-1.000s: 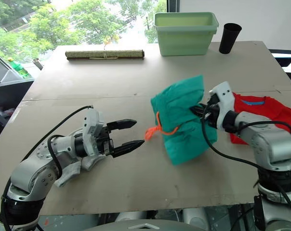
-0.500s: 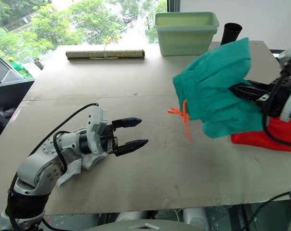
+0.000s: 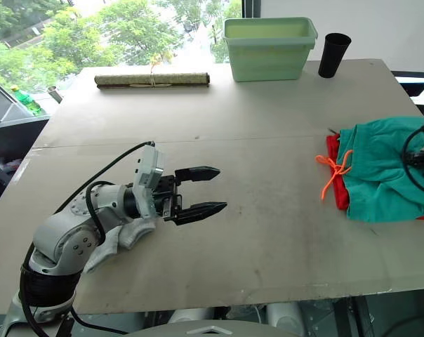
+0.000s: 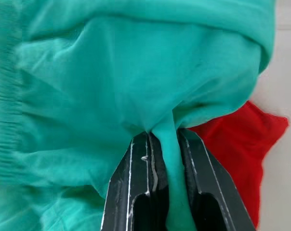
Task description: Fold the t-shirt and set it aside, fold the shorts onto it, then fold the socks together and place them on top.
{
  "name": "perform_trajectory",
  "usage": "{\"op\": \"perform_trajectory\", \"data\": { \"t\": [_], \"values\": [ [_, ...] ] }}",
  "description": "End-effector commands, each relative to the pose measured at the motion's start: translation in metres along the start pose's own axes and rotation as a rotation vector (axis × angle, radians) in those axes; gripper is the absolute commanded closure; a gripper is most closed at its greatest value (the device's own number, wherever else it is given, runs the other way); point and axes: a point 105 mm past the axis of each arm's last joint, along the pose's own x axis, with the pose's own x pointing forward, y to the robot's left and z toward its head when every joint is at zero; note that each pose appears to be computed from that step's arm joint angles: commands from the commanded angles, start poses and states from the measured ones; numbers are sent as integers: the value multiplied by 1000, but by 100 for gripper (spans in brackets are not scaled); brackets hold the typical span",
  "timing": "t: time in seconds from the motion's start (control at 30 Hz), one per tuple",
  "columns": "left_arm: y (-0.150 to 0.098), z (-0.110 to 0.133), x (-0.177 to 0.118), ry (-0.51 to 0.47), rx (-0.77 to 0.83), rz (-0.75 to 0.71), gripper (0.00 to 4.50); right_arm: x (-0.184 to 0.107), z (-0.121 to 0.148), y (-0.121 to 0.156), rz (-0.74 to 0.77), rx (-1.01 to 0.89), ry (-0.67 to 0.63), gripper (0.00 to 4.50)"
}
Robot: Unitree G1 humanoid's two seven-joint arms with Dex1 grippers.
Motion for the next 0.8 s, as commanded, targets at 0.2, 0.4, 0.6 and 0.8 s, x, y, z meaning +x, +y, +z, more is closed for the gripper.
{"op": "perform_trajectory", "data": {
  "t": [0.2,0.4,0.6,0.8],
  "values": [
    [-13,21,13,-41,45,-113,0,-29,13,-40,-186,-199,-121,75],
    [-12,20,16,-34,33,-149,0,-89,43,-7,-153,-341,-438,8],
    [17,19,5,-63,-41,22,0,-122,52,108,285,-305,-795,8],
    [25,3,-46,49,-63,203,0,-129,25,242,874,-390,-796,8]
  ]
}}
